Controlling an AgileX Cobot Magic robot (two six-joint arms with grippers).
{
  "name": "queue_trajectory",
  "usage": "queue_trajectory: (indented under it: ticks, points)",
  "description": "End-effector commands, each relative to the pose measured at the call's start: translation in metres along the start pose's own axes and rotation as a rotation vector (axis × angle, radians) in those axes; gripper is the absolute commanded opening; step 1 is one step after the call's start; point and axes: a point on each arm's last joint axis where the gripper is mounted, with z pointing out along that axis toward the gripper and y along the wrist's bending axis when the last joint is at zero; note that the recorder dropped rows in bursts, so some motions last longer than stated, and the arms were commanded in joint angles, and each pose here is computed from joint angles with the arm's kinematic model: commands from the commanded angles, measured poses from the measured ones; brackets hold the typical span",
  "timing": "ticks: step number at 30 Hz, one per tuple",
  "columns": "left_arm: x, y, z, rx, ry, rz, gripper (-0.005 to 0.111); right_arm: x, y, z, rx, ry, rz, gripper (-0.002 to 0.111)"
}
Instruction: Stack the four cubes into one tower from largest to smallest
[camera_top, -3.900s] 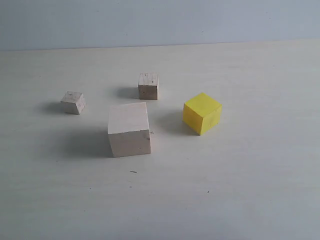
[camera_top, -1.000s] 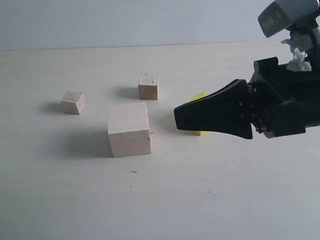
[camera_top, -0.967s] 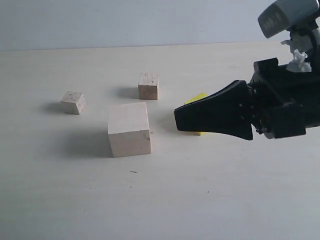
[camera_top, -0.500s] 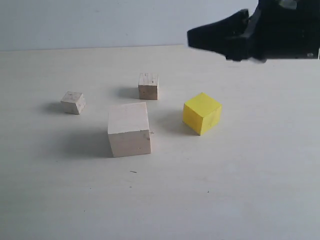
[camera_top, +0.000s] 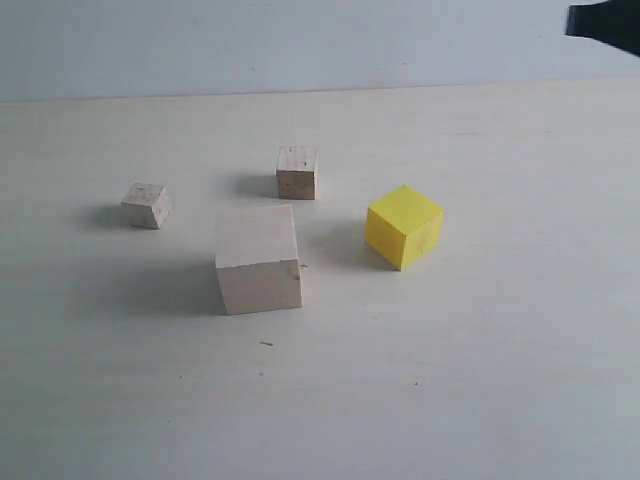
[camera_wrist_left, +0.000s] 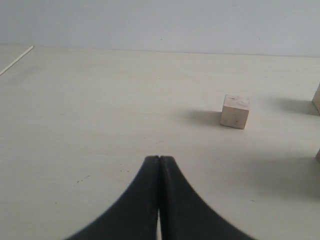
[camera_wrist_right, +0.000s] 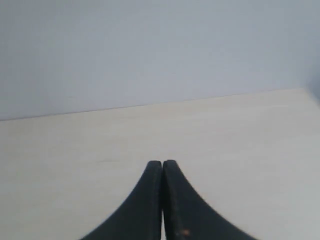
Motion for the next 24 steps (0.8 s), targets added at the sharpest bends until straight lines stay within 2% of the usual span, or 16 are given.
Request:
queue_trajectory:
  ticks: [1,4,7,11,15,18,20,24]
  points:
    - [-0.001,0.0,0.0,0.005,-0.018,-0.011,0.0,0.003,-0.024,-0.005,0.266,0.078,-0.198,0.0]
    - [-0.001,0.0,0.0,0.005,-0.018,-0.011,0.0,0.016,-0.021,-0.005,0.215,0.224,-0.237,0.0]
    - [-0.001,0.0,0.0,0.005,-0.018,-0.011,0.0,0.034,-0.009,-0.007,0.048,0.411,-0.283,0.0]
    - [-0.001,0.0,0.0,0.005,-0.018,-0.011,0.0,0.055,0.021,-0.018,-0.321,0.608,-0.272,0.0]
    - [-0.001,0.0,0.0,0.005,-0.018,-0.011,0.0,0.05,0.054,-0.033,-0.771,0.512,-0.33,0.0]
    - [-0.001,0.0,0.0,0.005,-0.018,-0.011,0.0,0.048,0.071,-0.044,-1.027,0.437,-0.335,0.0]
    - [-0.001,0.0,0.0,0.005,-0.018,-0.011,0.0,0.049,0.076,-0.044,-1.101,0.436,-0.327,0.0]
    - [-0.001,0.0,0.0,0.005,-0.018,-0.011,0.0,0.06,0.079,-0.034,-1.112,0.474,-0.35,0.0]
